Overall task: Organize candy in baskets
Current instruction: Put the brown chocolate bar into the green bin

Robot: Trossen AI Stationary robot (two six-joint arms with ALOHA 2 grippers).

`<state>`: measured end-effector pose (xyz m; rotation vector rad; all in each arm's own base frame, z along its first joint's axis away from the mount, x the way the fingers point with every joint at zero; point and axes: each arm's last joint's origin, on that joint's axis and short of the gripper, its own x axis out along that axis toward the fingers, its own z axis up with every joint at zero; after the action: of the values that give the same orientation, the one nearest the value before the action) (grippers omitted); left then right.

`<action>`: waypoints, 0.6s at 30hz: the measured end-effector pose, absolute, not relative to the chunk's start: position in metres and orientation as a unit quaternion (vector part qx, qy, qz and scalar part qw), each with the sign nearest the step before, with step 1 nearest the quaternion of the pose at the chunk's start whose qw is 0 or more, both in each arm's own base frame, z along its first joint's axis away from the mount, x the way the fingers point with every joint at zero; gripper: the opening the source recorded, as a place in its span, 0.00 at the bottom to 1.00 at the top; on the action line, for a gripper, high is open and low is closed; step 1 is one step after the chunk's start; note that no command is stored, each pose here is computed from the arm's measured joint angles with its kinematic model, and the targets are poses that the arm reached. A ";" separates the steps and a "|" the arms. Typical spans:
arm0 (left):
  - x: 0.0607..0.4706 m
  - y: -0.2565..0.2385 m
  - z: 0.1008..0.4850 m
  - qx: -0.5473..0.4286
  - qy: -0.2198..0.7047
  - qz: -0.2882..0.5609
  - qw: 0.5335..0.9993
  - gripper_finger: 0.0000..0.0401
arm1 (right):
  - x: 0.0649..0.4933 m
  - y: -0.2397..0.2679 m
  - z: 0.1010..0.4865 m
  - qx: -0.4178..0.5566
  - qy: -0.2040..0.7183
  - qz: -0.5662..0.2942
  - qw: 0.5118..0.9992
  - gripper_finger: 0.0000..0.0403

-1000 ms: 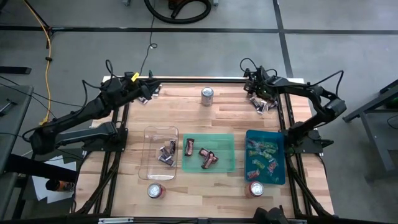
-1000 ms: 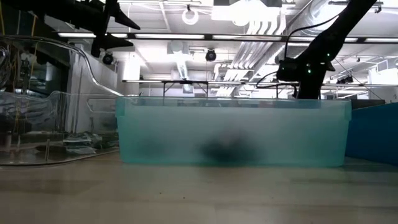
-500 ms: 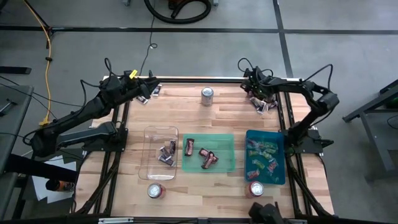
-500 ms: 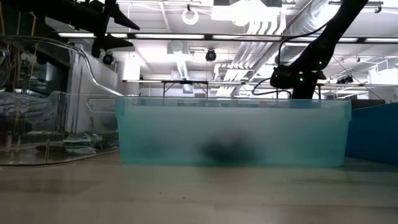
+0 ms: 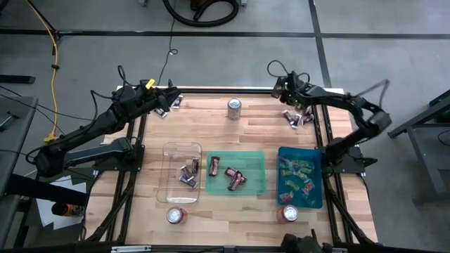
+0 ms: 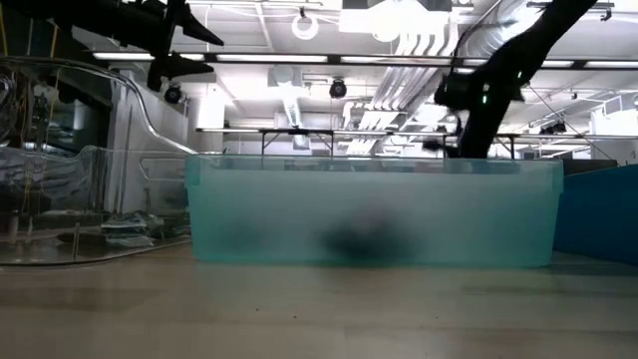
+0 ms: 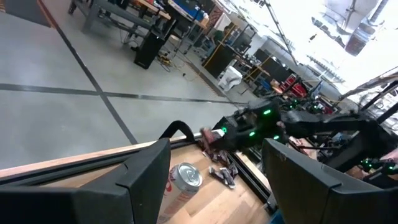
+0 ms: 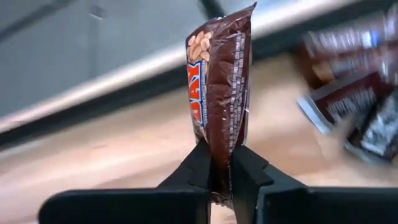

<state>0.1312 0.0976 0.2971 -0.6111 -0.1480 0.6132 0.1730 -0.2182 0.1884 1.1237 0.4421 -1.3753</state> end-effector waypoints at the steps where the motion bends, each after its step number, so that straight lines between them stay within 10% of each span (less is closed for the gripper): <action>1: 0.131 0.098 0.297 -0.295 -0.073 0.296 0.905 0.60 | 0.174 -0.215 0.200 0.474 0.183 -0.586 0.631 0.06; 10: 0.131 0.098 0.302 -0.249 -0.085 0.295 0.919 0.60 | 0.194 -0.167 0.287 0.306 0.120 -0.338 0.882 0.04; 18: 0.132 0.098 0.302 -0.226 -0.077 0.298 0.924 0.60 | 0.239 -0.098 0.283 0.293 0.194 -0.064 0.934 0.04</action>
<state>0.1317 0.0982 0.3023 -0.4630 -0.1588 0.6119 0.2391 -0.0985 0.2832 0.6002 0.3963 -0.1314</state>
